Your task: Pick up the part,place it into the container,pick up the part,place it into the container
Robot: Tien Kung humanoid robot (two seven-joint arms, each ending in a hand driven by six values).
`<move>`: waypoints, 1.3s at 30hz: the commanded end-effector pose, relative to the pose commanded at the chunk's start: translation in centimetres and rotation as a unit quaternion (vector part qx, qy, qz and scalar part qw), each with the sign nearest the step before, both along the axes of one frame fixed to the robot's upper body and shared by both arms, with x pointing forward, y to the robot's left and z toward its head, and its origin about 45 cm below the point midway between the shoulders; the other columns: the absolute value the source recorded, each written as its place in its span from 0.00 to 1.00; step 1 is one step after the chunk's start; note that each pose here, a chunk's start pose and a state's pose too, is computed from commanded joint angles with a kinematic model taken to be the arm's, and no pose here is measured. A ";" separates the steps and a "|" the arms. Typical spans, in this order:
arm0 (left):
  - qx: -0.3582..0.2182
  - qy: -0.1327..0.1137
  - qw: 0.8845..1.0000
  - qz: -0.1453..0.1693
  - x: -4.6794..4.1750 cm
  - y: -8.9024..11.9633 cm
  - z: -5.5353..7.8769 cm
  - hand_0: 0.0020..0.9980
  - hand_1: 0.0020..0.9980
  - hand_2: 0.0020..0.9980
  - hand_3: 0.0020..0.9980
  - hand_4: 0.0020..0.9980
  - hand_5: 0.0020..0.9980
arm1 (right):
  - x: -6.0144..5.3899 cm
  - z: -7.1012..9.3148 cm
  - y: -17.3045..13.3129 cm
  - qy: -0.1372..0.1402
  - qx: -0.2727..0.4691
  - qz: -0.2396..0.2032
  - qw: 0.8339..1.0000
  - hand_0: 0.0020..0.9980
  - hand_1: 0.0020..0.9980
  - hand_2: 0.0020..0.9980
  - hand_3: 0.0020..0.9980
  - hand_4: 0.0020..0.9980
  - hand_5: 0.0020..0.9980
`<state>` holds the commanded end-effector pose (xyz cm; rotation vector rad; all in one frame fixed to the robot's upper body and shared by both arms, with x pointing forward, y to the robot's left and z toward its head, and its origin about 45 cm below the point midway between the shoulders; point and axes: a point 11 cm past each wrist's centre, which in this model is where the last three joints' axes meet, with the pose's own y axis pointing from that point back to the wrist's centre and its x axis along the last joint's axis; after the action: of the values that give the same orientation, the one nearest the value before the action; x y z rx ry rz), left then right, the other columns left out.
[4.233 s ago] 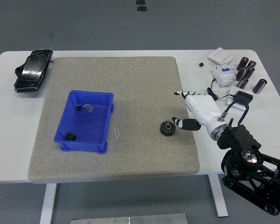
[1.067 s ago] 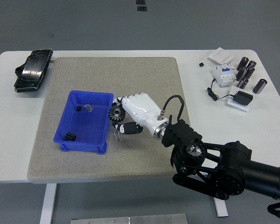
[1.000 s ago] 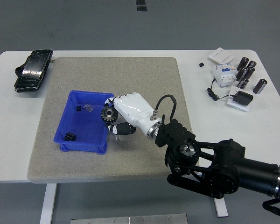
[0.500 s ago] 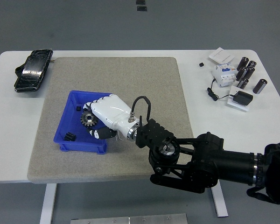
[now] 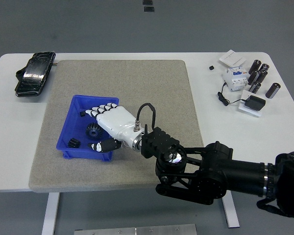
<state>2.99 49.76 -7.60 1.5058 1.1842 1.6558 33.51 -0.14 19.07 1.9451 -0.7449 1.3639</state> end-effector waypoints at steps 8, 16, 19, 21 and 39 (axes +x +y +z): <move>-0.001 0.000 1.000 0.001 -0.16 -0.1 -0.1 0.68 0.63 0.61 0.59 0.65 0.29 | 1.7 2.7 -3.0 0.043 0.142 -0.059 0.987 0.90 0.93 0.92 0.93 0.87 0.56; -0.002 0.004 1.000 0.007 -0.91 -0.2 -0.2 0.68 0.63 0.61 0.59 0.65 0.29 | 3.6 4.9 -10.2 0.066 0.285 -0.138 0.946 0.86 0.89 0.87 0.86 0.86 0.55; -0.003 0.005 1.000 0.008 -1.14 -0.3 -0.3 0.68 0.63 0.61 0.59 0.65 0.29 | 3.9 5.1 -13.7 0.071 0.328 -0.166 0.927 0.86 0.89 0.87 0.86 0.86 0.55; -0.003 0.004 1.000 0.009 -1.20 -0.3 -0.3 0.68 0.63 0.61 0.59 0.65 0.29 | 3.9 4.9 -15.7 0.077 0.353 -0.184 0.914 0.83 0.87 0.84 0.84 0.85 0.55; -0.003 0.002 1.000 0.006 -0.95 -0.1 -0.2 0.68 0.64 0.60 0.58 0.64 0.28 | 1.7 0.4 -29.8 0.142 0.560 -0.311 0.755 0.79 0.80 0.79 0.77 0.87 0.62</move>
<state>2.04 49.63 -7.81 1.5016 1.2009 1.6575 35.20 -29.92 19.51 2.2311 -2.1262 0.0882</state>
